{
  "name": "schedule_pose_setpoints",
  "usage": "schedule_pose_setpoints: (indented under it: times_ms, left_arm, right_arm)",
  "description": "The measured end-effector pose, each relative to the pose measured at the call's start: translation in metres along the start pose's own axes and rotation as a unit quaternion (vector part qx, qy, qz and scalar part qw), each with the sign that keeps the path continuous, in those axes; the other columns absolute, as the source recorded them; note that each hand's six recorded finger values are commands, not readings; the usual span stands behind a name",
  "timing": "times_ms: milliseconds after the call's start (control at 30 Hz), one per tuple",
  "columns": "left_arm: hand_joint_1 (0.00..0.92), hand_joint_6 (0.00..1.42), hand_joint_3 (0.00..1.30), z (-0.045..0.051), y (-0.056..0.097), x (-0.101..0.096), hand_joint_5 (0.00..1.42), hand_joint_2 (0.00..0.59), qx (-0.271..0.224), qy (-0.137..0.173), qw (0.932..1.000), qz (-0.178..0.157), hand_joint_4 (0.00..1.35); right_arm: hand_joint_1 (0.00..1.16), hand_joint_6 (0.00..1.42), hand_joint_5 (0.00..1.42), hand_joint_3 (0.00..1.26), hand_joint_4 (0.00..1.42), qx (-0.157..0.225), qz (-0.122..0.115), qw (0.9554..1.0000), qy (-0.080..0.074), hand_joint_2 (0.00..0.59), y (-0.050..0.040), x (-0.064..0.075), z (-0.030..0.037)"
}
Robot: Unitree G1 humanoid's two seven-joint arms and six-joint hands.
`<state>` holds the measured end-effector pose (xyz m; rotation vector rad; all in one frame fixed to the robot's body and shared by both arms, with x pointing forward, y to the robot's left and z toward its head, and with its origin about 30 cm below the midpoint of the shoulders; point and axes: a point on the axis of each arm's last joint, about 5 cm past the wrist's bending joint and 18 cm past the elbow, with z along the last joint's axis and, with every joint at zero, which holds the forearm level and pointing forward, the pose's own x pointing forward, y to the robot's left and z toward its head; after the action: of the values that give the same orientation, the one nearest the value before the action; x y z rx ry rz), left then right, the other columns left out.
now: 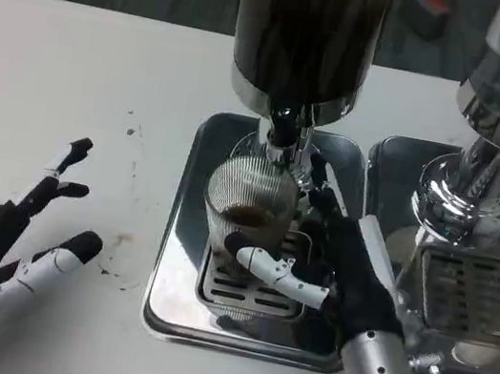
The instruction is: Grasp the cup under the faucet to collect the drink, then remove the cup.
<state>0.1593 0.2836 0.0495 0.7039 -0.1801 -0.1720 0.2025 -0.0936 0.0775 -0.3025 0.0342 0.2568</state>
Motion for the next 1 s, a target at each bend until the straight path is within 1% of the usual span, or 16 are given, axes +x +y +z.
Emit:
schedule_pose_setpoints:
  times_ms: [233,367,567,700,767,867,1000]
  left_arm:
    - [0.0,0.07,0.05,-0.0002,0.0002,-0.0003,0.21,0.132,-0.001,0.002,1.0,0.002,0.05]
    - [0.0,0.07,0.06,-0.0002,0.0003,-0.0005,0.21,0.132,-0.001,0.002,1.0,0.002,0.06]
    - [0.0,0.08,0.07,0.0002,0.0007,-0.0007,0.22,0.133,0.0,0.001,1.0,0.004,0.07]
    - [0.0,0.09,0.07,0.0002,0.001,-0.0011,0.22,0.133,0.0,0.001,1.0,0.005,0.07]
    - [0.0,0.09,0.07,0.0003,0.001,-0.0011,0.22,0.133,0.0,0.001,1.0,0.005,0.07]
    - [0.0,0.09,0.07,0.0004,0.0009,-0.0014,0.22,0.133,0.0,0.001,1.0,0.005,0.07]
    - [0.0,0.09,0.07,0.0004,0.0007,-0.002,0.22,0.133,0.0,0.001,1.0,0.005,0.07]
  right_arm:
    - [0.8,0.11,0.0,0.0,0.0,-0.008,0.016,0.9998,0.001,0.153,0.001,0.0024,0.0022]
    - [0.79,0.11,0.0,0.0,0.0,-0.009,0.019,0.9998,0.001,0.149,0.001,0.0038,0.0034]
    - [0.8,0.15,0.02,0.0,0.0,-0.009,0.02,0.9998,0.001,0.158,0.0015,0.0049,0.004]
    - [0.82,0.18,0.06,0.0,0.05,-0.006,0.017,0.9998,0.001,0.154,0.0026,0.0055,0.004]
    - [0.83,0.19,0.08,0.03,0.06,-0.006,0.017,0.9998,0.001,0.154,0.0027,0.0055,0.004]
    - [0.84,0.21,0.1,0.12,0.09,-0.005,0.013,0.9999,-0.001,0.164,0.0028,0.0056,0.0038]
    - [0.87,0.24,0.14,0.17,0.15,-0.005,0.01,0.9999,-0.001,0.17,0.0033,0.0055,0.0038]
